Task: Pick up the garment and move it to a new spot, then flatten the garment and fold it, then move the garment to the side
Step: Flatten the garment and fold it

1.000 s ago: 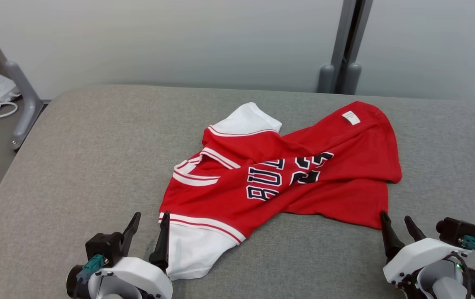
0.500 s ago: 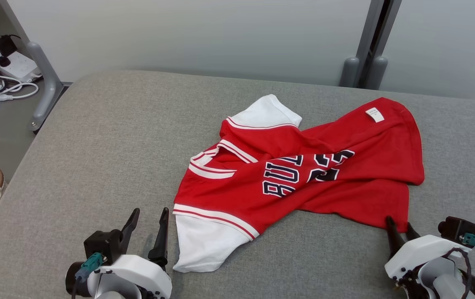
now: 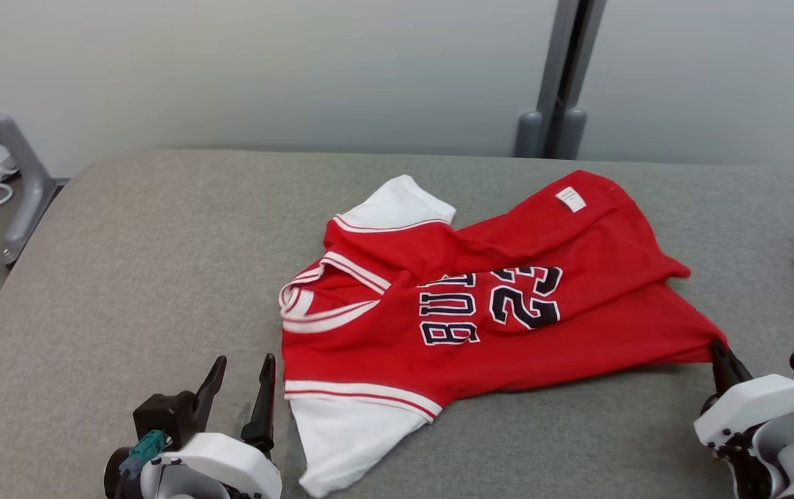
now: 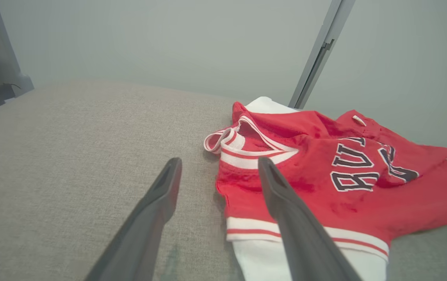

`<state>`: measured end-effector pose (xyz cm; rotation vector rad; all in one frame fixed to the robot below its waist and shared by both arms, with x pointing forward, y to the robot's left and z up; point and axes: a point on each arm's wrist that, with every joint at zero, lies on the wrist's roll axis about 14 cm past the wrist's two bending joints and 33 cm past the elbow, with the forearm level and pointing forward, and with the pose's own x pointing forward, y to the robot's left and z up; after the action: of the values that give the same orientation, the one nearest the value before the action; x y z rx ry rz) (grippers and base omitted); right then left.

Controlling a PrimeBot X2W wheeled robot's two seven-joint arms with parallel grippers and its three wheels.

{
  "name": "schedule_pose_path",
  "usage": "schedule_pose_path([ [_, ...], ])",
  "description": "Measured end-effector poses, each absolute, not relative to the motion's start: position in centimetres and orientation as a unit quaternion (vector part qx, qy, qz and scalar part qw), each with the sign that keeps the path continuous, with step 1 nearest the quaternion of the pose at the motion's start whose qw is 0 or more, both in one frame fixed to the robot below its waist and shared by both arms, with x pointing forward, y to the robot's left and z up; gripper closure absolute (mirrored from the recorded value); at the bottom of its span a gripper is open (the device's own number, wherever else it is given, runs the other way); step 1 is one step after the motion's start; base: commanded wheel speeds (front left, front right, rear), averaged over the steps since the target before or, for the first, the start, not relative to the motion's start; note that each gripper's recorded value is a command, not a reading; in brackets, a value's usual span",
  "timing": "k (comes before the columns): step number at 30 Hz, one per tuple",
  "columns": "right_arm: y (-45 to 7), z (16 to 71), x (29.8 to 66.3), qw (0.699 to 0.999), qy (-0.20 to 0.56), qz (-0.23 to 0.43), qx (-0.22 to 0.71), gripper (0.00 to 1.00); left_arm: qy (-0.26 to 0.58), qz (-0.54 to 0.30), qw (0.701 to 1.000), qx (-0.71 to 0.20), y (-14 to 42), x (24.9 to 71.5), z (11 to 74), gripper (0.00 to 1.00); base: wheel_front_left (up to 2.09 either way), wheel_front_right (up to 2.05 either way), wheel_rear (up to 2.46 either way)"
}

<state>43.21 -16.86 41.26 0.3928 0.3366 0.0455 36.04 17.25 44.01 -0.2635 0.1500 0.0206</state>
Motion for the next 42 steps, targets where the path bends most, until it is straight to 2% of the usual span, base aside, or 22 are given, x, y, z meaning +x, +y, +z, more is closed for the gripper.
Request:
schedule_pose_path([
  [4,-19.4,41.0,41.8,0.968,0.181,0.004,0.175,1.00,0.075,-0.004,0.988,-0.133,16.3,36.1,44.1,0.00,0.00,0.00,0.00],
  [9,-20.1,39.6,39.9,0.960,0.214,-0.008,0.180,1.00,0.070,-0.016,0.989,-0.133,15.5,36.3,44.5,0.00,0.00,0.00,0.00],
  [10,-20.2,39.3,39.5,0.957,0.221,-0.013,0.185,0.93,0.069,-0.018,0.989,-0.133,15.4,36.3,44.6,0.00,0.00,0.00,0.00],
  [11,-20.7,38.5,38.8,0.954,0.236,-0.023,0.184,0.00,0.069,-0.022,0.988,-0.134,15.1,36.3,44.6,0.00,0.00,0.00,0.00],
  [13,-20.8,38.4,38.6,0.956,0.237,-0.021,0.170,0.00,0.072,-0.026,0.988,-0.135,14.8,36.1,44.5,0.00,0.00,0.00,0.00],
  [19,-20.2,41.8,40.7,0.975,0.159,-0.004,0.156,0.00,0.076,-0.024,0.987,-0.137,14.9,35.5,44.2,0.00,0.00,0.00,0.00],
  [25,-19.3,43.3,41.3,0.978,0.124,0.005,0.165,0.00,0.088,-0.023,0.987,-0.135,15.0,34.7,43.4,0.00,0.00,0.00,0.00],
  [31,-18.7,43.1,41.1,0.979,0.122,0.008,0.165,0.00,0.164,-0.081,0.974,-0.132,12.2,32.1,39.7,0.00,0.00,0.00,0.00],
  [37,-18.3,42.6,41.0,0.977,0.126,0.007,0.171,0.00,0.232,-0.099,0.957,-0.141,11.7,30.2,37.2,0.00,0.00,0.00,0.00],
  [42,-18.0,42.2,41.0,0.976,0.130,0.006,0.173,0.00,0.274,-0.159,0.938,-0.141,9.1,28.1,36.5,0.00,0.00,0.00,0.00],
])
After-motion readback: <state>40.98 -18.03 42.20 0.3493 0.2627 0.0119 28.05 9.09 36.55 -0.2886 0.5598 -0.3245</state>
